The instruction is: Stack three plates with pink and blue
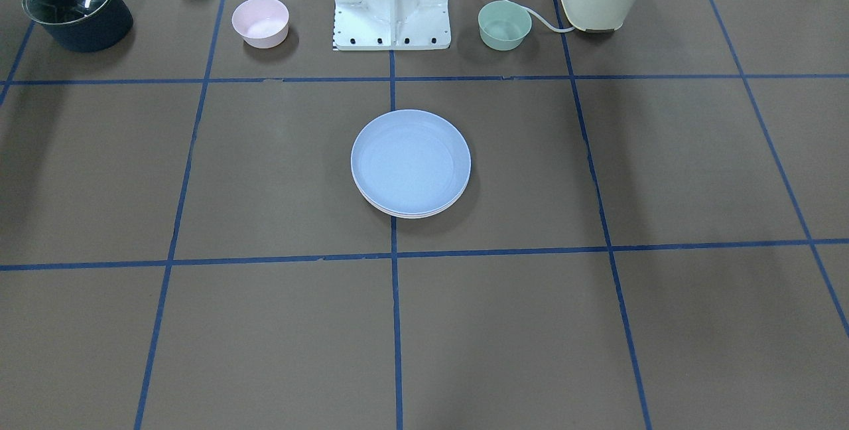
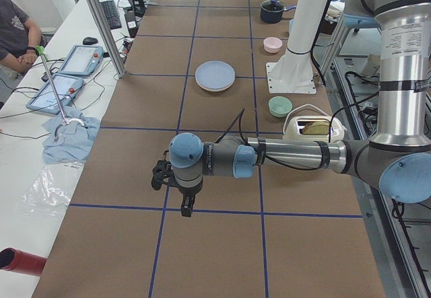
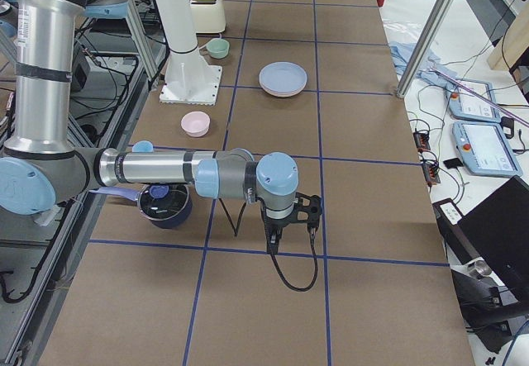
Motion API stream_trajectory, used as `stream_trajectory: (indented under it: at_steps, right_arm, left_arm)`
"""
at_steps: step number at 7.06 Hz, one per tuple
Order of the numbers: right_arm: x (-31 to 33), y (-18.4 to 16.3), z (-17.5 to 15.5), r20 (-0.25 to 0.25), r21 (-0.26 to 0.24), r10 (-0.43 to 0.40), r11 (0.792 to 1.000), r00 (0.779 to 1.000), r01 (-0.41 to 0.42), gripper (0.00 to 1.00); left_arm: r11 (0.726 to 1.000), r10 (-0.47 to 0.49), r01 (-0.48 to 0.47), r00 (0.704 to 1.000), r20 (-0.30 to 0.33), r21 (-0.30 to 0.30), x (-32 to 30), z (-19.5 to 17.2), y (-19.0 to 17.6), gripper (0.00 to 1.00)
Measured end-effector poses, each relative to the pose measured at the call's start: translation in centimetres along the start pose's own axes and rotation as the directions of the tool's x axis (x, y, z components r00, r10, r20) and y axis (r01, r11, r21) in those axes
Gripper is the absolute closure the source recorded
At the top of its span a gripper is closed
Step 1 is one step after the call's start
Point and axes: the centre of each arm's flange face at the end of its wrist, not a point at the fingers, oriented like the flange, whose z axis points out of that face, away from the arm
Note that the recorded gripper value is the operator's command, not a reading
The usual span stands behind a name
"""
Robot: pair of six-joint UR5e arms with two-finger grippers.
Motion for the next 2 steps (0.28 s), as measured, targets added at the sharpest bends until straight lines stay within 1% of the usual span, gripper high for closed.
stream_trajectory:
  at_steps: [2]
  right_arm:
    - [0.06,0.01,0.06,0.0,-0.002,0.002,1.0,1.0,-0.002,0.0]
  left_arm:
    - [1.0,0.001,-0.001,1.0,0.0,0.0,0.01,-0.01,-0.02,0.0]
